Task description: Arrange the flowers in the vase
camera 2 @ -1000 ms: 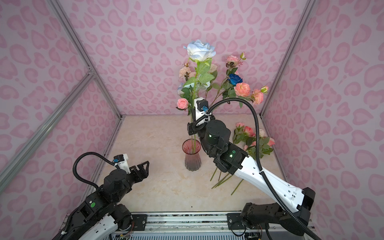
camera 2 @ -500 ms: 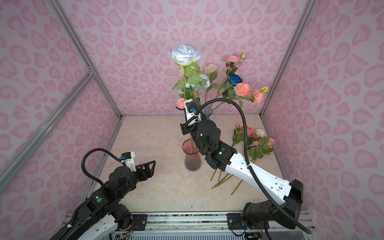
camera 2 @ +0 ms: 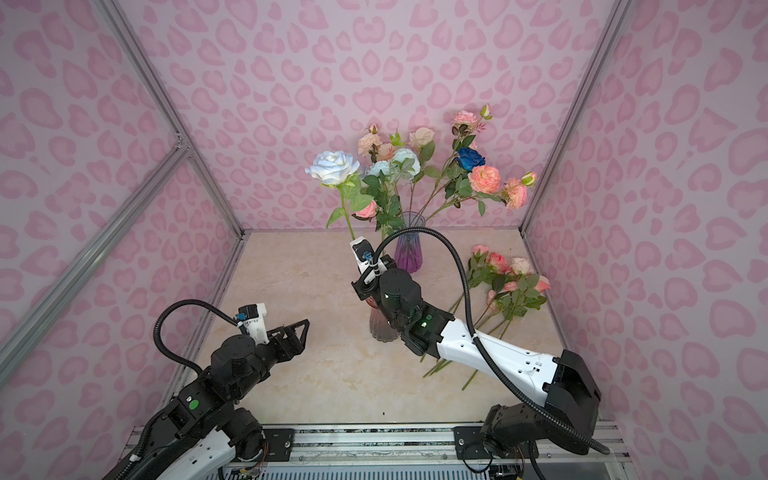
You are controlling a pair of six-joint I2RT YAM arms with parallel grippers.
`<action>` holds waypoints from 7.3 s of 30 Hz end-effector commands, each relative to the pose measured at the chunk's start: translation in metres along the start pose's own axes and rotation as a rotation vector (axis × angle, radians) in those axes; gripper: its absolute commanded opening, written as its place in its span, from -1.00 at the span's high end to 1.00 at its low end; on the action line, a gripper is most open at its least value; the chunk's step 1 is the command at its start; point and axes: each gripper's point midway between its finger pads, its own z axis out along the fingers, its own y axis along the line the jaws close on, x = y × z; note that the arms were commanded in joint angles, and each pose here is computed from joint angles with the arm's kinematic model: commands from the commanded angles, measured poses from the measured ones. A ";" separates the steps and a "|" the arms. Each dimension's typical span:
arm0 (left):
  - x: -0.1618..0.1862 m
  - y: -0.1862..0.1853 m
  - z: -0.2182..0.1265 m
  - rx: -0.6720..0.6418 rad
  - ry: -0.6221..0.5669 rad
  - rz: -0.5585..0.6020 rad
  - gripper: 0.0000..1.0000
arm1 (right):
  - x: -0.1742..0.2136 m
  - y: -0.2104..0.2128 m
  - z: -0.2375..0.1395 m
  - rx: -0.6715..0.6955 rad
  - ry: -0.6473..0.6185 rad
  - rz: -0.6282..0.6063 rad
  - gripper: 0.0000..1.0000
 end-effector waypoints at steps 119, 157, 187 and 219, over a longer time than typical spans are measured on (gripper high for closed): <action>-0.009 -0.026 0.021 0.045 0.020 -0.017 -0.77 | -0.015 -0.186 -0.182 0.407 -0.120 0.644 1.00; -0.043 -0.002 -0.020 -0.034 -0.155 -0.019 -0.77 | -0.133 -0.141 -0.039 0.327 -0.353 0.291 1.00; -0.027 -0.011 0.008 -0.030 -0.068 -0.020 -0.78 | 0.031 -0.086 -0.046 0.412 -0.002 0.246 0.53; -0.025 -0.038 0.036 0.033 -0.018 0.012 -0.78 | 0.026 -0.170 -0.173 0.549 0.150 0.277 -0.05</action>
